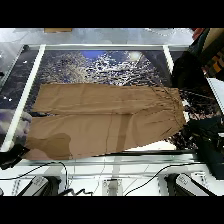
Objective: Fold the clothes and pants, and hang the long-sleeved shirts on hangers.
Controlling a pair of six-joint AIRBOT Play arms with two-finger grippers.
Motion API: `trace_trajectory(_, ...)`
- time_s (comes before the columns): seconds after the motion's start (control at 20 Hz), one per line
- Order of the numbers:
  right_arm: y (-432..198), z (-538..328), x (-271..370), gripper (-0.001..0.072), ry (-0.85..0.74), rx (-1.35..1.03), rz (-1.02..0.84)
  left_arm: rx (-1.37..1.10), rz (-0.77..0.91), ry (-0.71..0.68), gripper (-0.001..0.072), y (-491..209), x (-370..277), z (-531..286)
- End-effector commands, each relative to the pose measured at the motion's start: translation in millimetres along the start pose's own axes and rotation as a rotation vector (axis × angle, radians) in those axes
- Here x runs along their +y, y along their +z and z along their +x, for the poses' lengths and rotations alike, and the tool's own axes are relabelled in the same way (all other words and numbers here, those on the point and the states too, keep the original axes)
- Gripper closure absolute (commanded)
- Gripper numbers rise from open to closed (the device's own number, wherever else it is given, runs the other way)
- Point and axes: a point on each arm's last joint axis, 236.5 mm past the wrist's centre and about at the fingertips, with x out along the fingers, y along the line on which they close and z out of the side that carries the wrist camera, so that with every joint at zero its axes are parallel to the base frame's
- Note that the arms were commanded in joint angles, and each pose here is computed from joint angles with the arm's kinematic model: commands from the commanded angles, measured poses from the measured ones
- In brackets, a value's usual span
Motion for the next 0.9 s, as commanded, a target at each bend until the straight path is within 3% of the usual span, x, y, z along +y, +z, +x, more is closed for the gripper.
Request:
trace_trajectory(0.0, -1.2, -0.1, 0.9, 0.0682, 0.003, 0.005, -0.001, 0.035, 0.013, -0.011, 0.0177, -8.4, -2.2, 0.0)
trace_trajectory(0.4, -1.3, -0.1, 1.0, 0.0682, 0.003, 0.005, -0.001, 0.064, 0.033, 0.001, 0.0183, -15.3, 0.9, -0.2)
trace_trajectory(0.45, -1.3, -0.1, 1.0, 0.0682, 0.003, 0.005, -0.001, 0.066, 0.033, 0.000, 0.0244, -15.8, 0.6, -0.3)
trace_trajectory(0.6, -1.3, -0.1, 1.0, 0.0682, 0.003, 0.005, -0.001, 0.067, 0.033, -0.001, 0.0249, -16.0, 0.4, -0.3)
trace_trajectory(0.65, -1.3, -0.1, 1.0, 0.0681, 0.003, 0.005, -0.001, 0.067, 0.033, -0.001, 0.0288, -16.0, 0.4, -0.3)
trace_trajectory(0.75, -1.3, -0.1, 0.9, 0.0682, 0.003, 0.005, -0.002, 0.067, 0.033, -0.001, 0.0554, -15.8, 0.3, -0.4)
trace_trajectory(0.85, -2.1, -0.2, 1.5, 0.0682, 0.005, 0.009, -0.002, 0.066, 0.033, -0.001, 0.0575, -15.8, 0.4, -0.4)
